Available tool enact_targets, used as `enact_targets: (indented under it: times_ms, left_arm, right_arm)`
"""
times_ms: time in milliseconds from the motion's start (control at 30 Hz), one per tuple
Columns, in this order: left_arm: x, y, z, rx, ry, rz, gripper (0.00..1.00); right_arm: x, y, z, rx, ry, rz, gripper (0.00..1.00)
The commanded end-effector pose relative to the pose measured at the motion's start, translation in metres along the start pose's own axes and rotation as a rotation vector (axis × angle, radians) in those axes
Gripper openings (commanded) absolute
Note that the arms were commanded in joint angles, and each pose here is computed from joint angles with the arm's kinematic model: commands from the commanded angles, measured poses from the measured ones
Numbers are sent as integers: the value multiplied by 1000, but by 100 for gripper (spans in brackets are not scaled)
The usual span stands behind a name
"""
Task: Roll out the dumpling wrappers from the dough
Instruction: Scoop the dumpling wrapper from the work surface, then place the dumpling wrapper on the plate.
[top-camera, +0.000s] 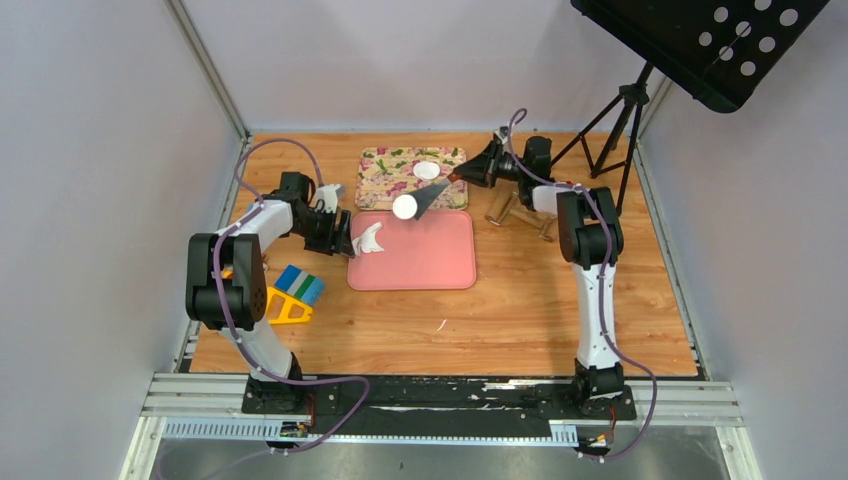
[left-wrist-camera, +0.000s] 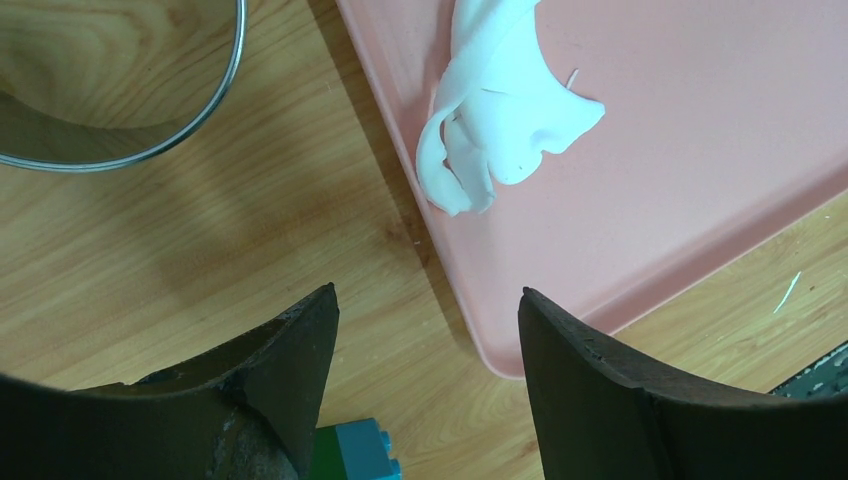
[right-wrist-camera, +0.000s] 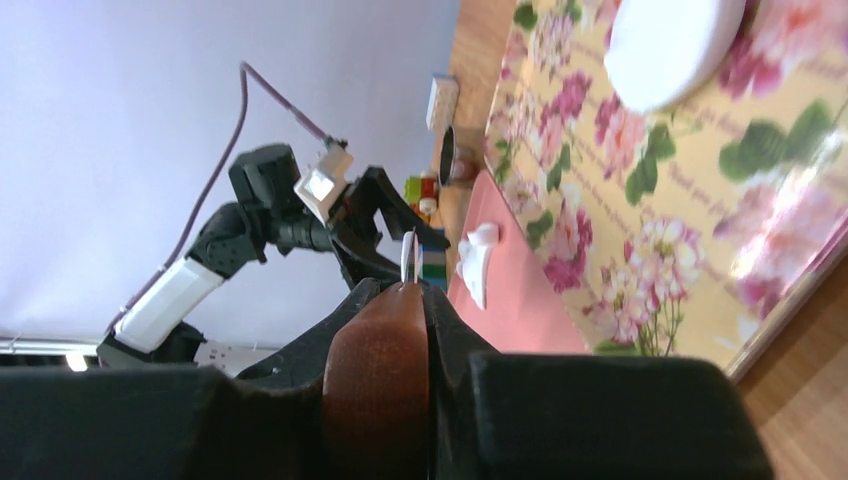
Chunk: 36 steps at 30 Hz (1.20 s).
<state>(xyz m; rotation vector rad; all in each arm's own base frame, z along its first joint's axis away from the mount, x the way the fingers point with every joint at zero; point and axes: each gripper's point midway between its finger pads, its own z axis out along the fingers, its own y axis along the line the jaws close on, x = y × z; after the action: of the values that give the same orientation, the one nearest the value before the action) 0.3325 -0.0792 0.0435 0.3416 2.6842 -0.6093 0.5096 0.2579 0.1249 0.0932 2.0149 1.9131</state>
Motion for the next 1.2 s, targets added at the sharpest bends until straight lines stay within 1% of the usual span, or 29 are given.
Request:
enact_targets:
  times_ms: [0,233,567,933,1167]
  left_arm:
    - [-12,-5,-14,14,-53,35,74]
    - [-11,-6,-14,28,-47,43,74]
    - [-8,-15,-18,75,-47,74,74]
    - [-6,-7,-21,81,-51,59,75]
    - [-5,-6,-20,76,-45,63,75]
  right_arm:
    - [-49,44,-3,-8,-100,-111,0]
    - [-90,37,-8,11,-174,-112,0]
    - [-137,4,-18,86,-244,-149,0]
    - [-162,-10,-27,90,-308,-189,0]
    - [-164,-25,-26,112,-303,-206,0]
